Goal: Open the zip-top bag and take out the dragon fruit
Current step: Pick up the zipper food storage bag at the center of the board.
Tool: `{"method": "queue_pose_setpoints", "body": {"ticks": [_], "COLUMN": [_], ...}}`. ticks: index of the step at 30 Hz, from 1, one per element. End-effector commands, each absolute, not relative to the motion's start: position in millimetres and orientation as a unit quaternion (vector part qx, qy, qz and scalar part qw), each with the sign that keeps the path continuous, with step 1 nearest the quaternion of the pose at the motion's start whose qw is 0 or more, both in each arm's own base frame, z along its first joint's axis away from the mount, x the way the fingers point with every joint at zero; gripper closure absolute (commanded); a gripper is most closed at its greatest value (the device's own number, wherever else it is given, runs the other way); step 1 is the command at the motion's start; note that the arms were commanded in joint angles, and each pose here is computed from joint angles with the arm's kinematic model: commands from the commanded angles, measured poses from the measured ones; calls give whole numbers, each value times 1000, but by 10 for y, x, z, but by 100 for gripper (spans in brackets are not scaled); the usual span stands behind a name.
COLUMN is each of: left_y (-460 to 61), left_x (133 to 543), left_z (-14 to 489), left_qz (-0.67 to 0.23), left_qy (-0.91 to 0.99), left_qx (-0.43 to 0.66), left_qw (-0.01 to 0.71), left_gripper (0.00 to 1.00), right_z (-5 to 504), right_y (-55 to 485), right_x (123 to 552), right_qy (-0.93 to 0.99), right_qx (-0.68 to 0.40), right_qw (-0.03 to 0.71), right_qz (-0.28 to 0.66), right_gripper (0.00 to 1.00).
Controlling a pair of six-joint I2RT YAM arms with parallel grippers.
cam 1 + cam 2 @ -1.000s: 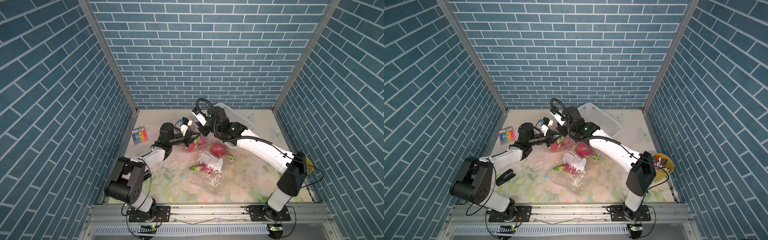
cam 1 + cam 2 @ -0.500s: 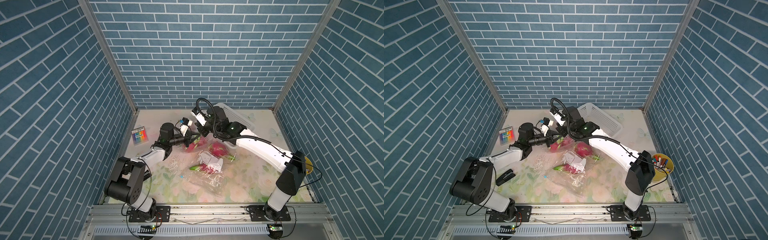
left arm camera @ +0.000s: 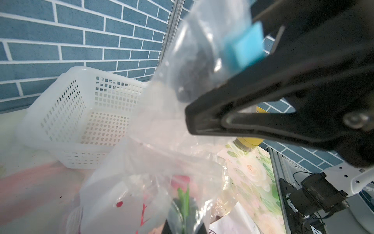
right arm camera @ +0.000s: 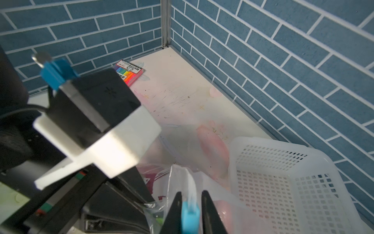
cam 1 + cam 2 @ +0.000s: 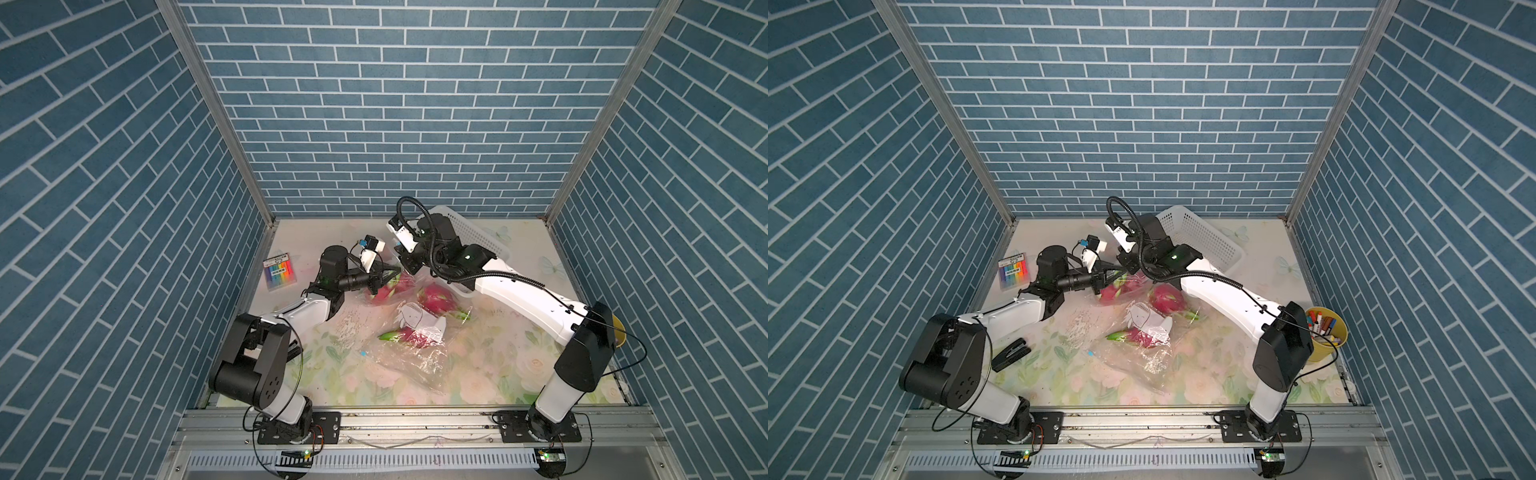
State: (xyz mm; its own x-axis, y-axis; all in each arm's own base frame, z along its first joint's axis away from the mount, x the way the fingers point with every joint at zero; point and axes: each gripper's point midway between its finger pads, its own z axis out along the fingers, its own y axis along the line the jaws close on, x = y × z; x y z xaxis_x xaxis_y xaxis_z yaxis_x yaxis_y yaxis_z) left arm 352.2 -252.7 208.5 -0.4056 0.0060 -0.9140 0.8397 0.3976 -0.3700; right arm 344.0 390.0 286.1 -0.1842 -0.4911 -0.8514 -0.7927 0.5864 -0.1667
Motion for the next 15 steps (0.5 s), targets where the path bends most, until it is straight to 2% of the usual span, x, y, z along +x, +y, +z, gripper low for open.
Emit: {"method": "queue_pose_setpoints", "body": {"ticks": [1,8,15], "left_y": [-2558,-2560,-2550], "left_x": [3516,3520,3524], "left_z": [2221,2227,2228], "left_qz": [-460,-460,-459], "left_qy": [687,687,688], "left_qx": [315,314,313], "left_qw": [466,467,468], "left_gripper": [98,98,98], "right_z": [3123,3126,3095], "right_y": [3852,3842,3843], "right_x": [3391,3366,3357], "right_qy": [738,739,741], "right_qx": [-418,-417,-416], "right_qw": [501,500,497], "right_qz": [171,175,177], "right_gripper": [81,81,92]}}
